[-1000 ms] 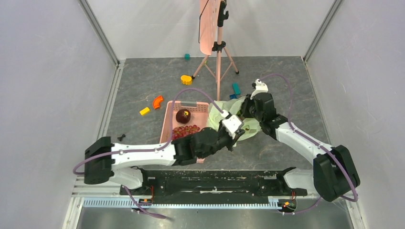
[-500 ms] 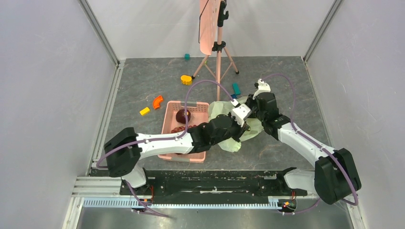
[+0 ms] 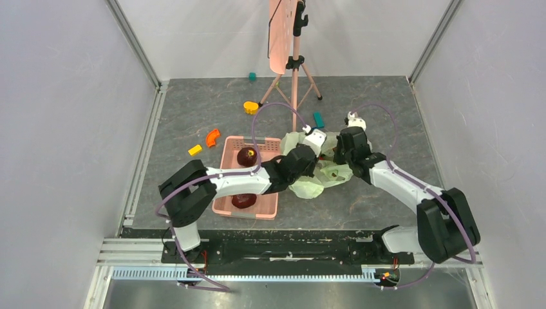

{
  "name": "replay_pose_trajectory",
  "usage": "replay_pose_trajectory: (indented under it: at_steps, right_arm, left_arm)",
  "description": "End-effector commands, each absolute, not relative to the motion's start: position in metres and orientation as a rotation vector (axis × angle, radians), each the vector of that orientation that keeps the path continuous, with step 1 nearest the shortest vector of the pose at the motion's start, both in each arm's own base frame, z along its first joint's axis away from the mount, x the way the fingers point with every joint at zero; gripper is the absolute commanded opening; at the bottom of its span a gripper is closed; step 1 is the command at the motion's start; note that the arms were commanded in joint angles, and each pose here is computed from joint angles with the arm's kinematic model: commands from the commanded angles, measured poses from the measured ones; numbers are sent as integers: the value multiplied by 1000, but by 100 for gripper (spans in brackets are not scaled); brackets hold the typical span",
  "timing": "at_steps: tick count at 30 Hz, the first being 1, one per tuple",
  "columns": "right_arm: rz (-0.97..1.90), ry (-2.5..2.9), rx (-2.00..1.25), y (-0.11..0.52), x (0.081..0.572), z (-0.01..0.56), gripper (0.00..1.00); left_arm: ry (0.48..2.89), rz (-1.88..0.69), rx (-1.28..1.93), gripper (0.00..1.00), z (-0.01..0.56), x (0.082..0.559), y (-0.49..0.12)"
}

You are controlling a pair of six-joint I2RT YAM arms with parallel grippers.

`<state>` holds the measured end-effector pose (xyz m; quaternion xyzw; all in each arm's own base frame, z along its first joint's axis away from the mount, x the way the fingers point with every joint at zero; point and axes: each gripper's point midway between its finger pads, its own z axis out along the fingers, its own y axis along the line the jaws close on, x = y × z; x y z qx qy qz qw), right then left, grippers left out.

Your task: Take the fake fruits out of the plastic bag

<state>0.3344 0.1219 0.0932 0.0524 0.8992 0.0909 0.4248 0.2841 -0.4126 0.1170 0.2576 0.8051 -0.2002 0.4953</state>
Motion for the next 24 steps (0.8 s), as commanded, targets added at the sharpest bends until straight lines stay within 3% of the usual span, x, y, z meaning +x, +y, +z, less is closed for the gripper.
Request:
replay_pose_trajectory:
  at_steps: [1,8,24]
  right_arm:
    - [-30,2294,259,85,335,84,9]
    - [-201,2251,373,46,326,90,12]
    - [-296,2148,565,-25,304,122,42]
  left_arm:
    - [1932,-345,493,2,126,321,-400]
    - [1957,-144,351,2,116,349,-339]
    - [1954,63,188,2,123,365,-260]
